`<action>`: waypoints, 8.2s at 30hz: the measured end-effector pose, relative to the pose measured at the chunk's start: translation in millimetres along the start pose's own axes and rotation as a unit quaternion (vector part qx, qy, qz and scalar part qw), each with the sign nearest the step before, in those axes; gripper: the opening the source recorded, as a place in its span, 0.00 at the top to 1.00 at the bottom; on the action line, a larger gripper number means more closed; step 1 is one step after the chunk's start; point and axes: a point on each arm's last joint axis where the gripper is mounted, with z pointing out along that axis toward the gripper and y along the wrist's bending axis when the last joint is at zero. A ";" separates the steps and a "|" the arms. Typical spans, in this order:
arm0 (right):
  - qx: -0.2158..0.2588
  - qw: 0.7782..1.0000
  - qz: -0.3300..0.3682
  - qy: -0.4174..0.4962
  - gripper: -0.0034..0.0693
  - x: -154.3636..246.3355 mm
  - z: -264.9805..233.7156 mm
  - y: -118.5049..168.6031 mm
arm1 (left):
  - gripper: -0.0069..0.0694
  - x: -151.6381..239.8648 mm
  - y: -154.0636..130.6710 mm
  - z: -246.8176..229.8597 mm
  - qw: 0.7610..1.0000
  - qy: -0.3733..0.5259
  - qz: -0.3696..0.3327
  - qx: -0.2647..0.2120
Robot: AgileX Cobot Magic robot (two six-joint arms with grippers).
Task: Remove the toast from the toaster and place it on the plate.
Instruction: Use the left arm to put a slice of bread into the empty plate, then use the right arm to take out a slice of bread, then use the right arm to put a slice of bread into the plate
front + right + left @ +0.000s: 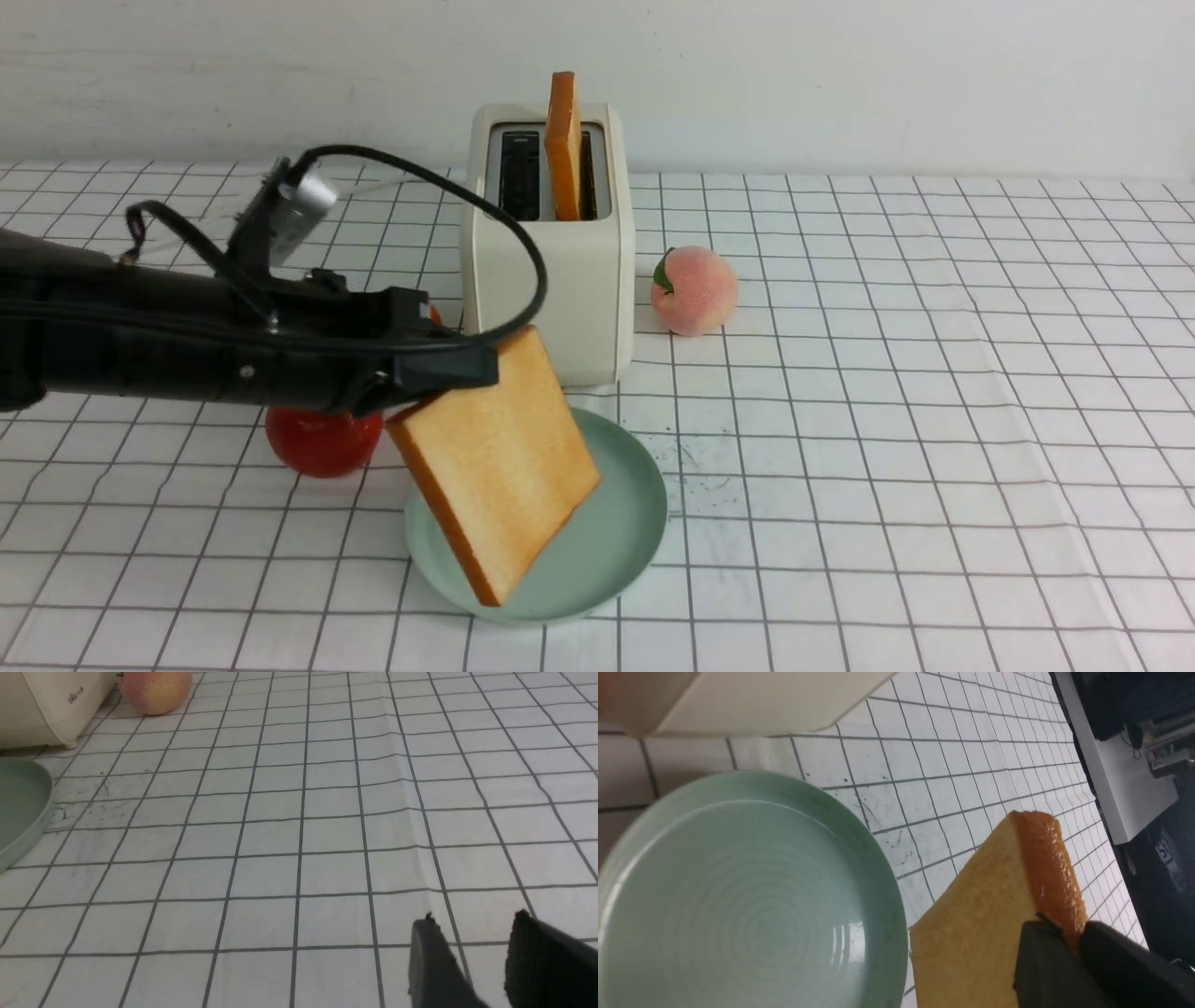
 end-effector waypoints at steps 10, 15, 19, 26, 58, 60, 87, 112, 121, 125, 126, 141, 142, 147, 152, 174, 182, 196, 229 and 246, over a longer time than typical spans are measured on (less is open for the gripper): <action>0.000 1.000 0.000 0.000 0.62 0.0 0.0 0.0 | 0.82 5.1 20.3 43.3 0.999 -0.025 -0.019 0.000; 0.000 1.000 0.000 0.000 0.62 0.0 0.0 0.0 | 0.82 6.4 28.6 49.1 0.999 -0.026 -0.023 -0.009; 0.000 1.000 0.000 0.000 0.62 0.0 0.0 0.0 | 0.82 9.8 36.3 55.1 0.999 -0.018 -0.033 -0.014; 0.000 1.000 0.000 0.000 0.62 0.0 0.0 0.0 | 0.82 12.3 46.1 61.6 0.998 -0.017 -0.051 -0.025; 0.000 1.000 0.000 0.000 0.62 0.0 0.0 0.0 | 0.39 5.4 40.3 53.8 0.998 -0.039 0.011 -0.042; 0.000 1.000 0.000 0.000 0.62 0.0 0.0 0.0 | 0.39 2.1 34.5 48.6 0.997 -0.049 0.032 -0.043; 0.000 1.000 0.000 0.000 0.62 0.0 0.0 0.0 | 0.93 22.5 -116.3 -133.1 0.928 -0.243 0.267 -0.097; 0.021 0.999 -0.050 -0.002 0.62 -0.5 -0.1 -3.8 | 0.93 175.8 -41.2 -178.2 0.846 -0.450 0.207 -0.197; 0.061 0.985 -0.162 -0.011 0.62 -3.3 -0.5 -10.7 | 0.93 172.0 -49.4 -184.1 0.847 -0.466 0.187 -0.175; 0.064 0.982 -0.170 -0.055 0.62 -9.3 0.2 -9.9 | 0.93 165.1 -67.0 -192.6 0.845 -0.471 0.202 -0.150; 0.054 0.985 -0.142 -0.087 0.62 -14.6 -0.6 -7.9 | 0.93 162.4 -72.4 -193.6 0.848 -0.466 0.207 -0.141; -0.052 0.939 -0.001 -0.340 0.62 -55.9 -20.4 8.2 | 0.93 134.8 -95.5 -180.6 0.893 -0.378 0.224 -0.100; -0.052 0.936 -0.001 -0.347 0.62 -56.7 -21.1 8.6 | 0.93 134.7 -95.4 -180.6 0.893 -0.378 0.224 -0.100; -0.057 0.932 -0.002 -0.359 0.64 -58.4 -22.7 9.3 | 0.93 134.7 -95.5 -180.6 0.893 -0.378 0.225 -0.100; -0.063 0.934 0.022 -0.350 0.70 -57.4 -21.8 8.8 | 0.93 134.7 -95.4 -180.6 0.892 -0.378 0.226 -0.101; 0.045 0.942 -0.062 0.327 0.97 -146.5 80.1 59.0 | 0.93 134.9 -94.7 -180.4 0.890 -0.374 0.237 -0.109; -0.122 0.897 -0.092 0.416 0.97 -203.1 140.2 130.5 | 0.93 135.2 -93.7 -180.2 0.886 -0.368 0.254 -0.122; -0.252 0.930 -0.098 0.251 0.79 -275.5 235.5 259.7 | 0.93 135.2 -93.5 -180.1 0.885 -0.367 0.258 -0.124; -0.208 0.960 -0.133 0.135 0.79 -215.8 369.9 294.5 | 0.93 137.3 -94.4 -178.1 0.890 -0.354 0.262 -0.115; -0.240 0.966 -0.096 0.017 0.80 -333.4 267.5 281.4 | 0.93 137.3 -94.4 -178.1 0.890 -0.354 0.262 -0.115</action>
